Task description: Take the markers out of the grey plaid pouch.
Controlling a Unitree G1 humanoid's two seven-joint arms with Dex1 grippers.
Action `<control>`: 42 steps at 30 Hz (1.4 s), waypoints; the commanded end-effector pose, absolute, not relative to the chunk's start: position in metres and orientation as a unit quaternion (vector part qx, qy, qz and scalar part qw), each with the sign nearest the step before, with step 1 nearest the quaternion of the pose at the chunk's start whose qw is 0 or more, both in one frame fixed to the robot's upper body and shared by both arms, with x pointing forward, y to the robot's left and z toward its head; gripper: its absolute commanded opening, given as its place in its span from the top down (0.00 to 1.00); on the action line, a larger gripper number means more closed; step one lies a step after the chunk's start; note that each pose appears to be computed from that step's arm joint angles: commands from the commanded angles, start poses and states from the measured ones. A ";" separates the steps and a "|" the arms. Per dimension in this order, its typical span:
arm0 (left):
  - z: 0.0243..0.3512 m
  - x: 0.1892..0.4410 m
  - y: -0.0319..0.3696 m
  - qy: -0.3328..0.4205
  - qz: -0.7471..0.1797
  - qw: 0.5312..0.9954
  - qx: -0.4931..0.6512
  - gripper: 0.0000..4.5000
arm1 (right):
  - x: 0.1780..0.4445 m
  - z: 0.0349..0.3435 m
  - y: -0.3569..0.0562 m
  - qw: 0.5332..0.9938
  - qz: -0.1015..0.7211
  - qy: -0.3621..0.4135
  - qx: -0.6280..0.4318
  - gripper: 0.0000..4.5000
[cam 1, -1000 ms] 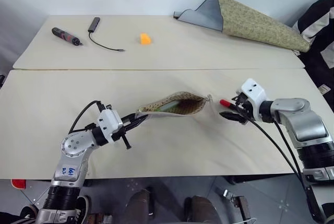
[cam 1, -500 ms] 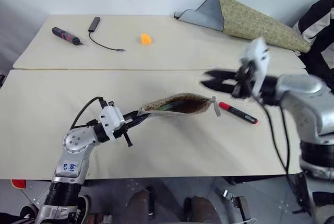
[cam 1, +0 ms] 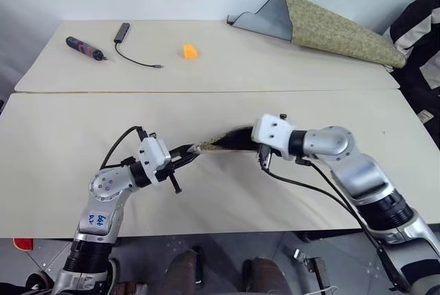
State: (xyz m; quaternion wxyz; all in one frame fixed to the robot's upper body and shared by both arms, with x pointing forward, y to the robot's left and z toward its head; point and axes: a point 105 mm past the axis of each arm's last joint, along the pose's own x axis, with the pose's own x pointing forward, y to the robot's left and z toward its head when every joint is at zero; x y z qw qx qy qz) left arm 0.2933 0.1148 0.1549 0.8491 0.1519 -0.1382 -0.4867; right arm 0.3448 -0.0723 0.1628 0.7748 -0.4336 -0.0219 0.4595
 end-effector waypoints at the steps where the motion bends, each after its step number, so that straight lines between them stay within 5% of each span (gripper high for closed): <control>1: 0.171 0.286 0.101 -0.173 -0.502 0.835 0.144 1.00 | 0.340 0.168 -0.058 0.749 0.476 -0.050 -0.458 0.86; 13: 0.169 0.288 0.107 -0.160 -0.508 0.834 0.140 1.00 | 0.339 0.184 -0.056 0.765 0.467 -0.070 -0.437 0.00; 21: 0.168 0.286 0.106 -0.159 -0.512 0.833 0.138 1.00 | 0.334 0.186 -0.051 0.774 0.481 -0.069 -0.405 0.00; 26: 0.168 0.284 0.103 -0.160 -0.517 0.831 0.130 1.00 | 0.333 0.186 -0.048 0.762 0.478 -0.084 -0.429 0.25; 42: 0.176 0.273 0.089 -0.156 -0.540 0.822 0.090 1.00 | 0.357 0.165 -0.028 0.757 0.451 -0.090 -0.464 0.29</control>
